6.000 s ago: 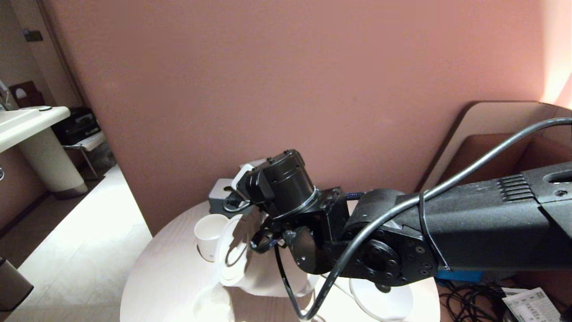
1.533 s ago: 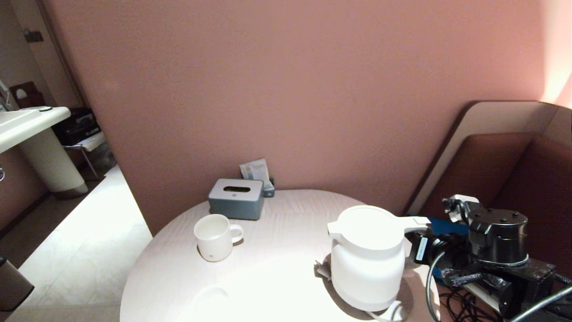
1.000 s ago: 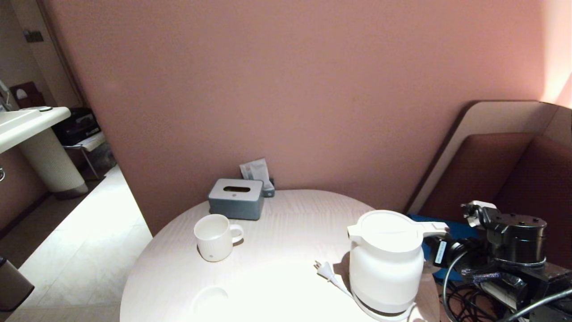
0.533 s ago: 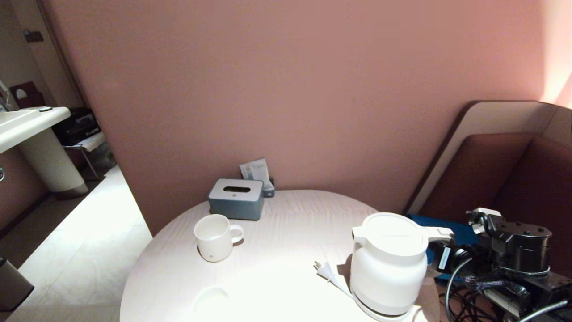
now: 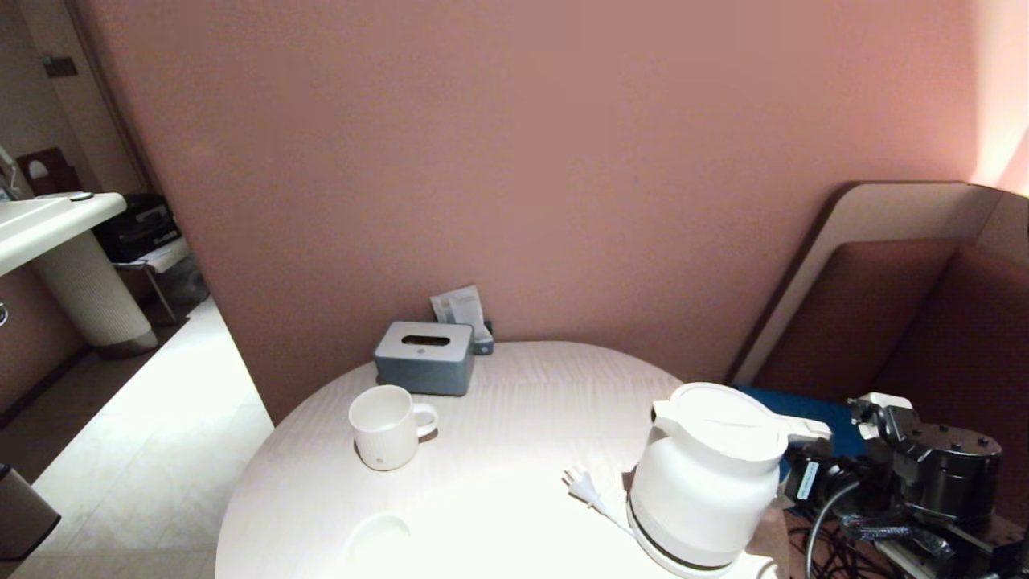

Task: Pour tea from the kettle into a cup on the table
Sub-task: Put down the kettle on the table

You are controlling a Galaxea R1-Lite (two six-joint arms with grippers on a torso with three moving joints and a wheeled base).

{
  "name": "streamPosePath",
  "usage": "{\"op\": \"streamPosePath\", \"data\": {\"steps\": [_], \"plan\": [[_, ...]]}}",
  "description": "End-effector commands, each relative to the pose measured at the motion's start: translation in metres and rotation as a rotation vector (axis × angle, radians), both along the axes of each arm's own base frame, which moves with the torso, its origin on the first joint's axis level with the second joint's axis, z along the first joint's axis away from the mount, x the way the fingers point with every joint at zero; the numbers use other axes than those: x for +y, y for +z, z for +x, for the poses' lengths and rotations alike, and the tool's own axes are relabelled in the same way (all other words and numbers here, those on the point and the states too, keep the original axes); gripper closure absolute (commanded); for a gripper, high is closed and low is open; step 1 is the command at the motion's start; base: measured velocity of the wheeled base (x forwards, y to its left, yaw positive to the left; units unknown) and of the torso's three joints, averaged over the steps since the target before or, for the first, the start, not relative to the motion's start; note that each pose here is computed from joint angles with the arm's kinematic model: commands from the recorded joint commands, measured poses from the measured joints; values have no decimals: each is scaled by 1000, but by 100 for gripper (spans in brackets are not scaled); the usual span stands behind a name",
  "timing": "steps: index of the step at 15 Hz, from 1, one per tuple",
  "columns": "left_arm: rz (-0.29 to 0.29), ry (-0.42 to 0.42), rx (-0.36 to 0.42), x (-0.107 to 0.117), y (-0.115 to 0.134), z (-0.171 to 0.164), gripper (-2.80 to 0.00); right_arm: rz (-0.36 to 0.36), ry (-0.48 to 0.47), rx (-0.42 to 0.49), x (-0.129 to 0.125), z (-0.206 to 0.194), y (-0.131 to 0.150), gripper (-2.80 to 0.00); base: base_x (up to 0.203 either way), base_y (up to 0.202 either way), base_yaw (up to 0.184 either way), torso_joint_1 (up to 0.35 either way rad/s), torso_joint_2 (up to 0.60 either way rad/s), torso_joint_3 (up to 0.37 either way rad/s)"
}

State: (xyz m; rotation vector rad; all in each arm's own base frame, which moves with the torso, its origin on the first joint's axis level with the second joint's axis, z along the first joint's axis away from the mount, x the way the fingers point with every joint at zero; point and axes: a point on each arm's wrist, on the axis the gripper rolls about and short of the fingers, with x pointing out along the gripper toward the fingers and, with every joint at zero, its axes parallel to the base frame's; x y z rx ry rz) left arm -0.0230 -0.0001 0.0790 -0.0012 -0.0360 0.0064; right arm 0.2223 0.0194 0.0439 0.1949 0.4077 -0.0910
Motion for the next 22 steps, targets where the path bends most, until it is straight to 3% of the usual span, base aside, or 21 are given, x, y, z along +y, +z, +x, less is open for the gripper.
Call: {"op": "streamPosePath", "data": {"steps": [1,12,22], "plan": [[0,0,1,0,0,0,0,2,-4,19,-3,0,-4,0,0,0,0,0,0,0],[0,1,1,0,0,0,0,6,79,22,2,-8,-1,0,0,0,0,0,0,0],[0,1,1,0,0,0,0,-7,84,27,3,-7,-3,0,0,0,0,0,0,0]]}}
